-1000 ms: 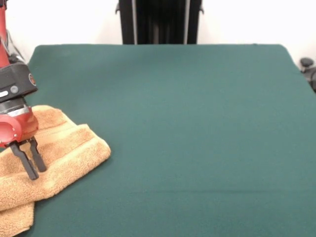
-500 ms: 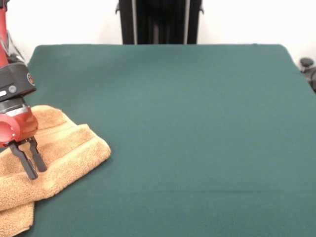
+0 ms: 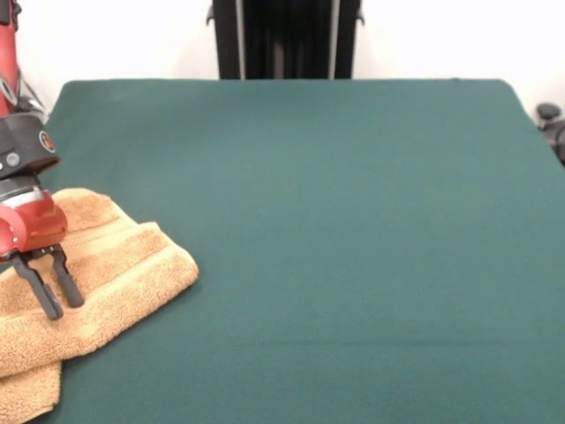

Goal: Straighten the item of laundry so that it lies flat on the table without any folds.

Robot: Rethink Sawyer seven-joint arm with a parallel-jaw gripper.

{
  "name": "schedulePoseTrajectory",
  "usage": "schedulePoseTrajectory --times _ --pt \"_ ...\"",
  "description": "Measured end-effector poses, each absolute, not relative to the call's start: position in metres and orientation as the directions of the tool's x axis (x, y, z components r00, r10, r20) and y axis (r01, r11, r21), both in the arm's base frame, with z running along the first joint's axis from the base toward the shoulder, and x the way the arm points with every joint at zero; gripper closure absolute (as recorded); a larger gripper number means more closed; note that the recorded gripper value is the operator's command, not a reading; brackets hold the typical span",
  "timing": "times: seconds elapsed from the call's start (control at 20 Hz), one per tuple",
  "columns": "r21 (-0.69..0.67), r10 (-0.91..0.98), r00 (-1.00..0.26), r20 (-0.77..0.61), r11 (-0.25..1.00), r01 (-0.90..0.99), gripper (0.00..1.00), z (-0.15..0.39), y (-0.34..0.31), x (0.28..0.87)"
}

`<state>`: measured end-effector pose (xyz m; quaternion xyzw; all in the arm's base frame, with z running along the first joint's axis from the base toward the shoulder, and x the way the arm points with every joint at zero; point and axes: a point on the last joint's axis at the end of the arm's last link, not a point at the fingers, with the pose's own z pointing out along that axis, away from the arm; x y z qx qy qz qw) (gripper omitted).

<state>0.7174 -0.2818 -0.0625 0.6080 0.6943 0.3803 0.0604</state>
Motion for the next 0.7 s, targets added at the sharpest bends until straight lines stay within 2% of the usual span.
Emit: schedulePoseTrajectory --times 0.35,0.7 --pt "0.607 0.88 -0.243 0.408 -0.063 0.792 0.0 -0.064 -0.282 0.715" --pt "0.602 0.847 -0.268 0.46 -0.075 0.795 0.0 -0.069 -0.248 0.712"
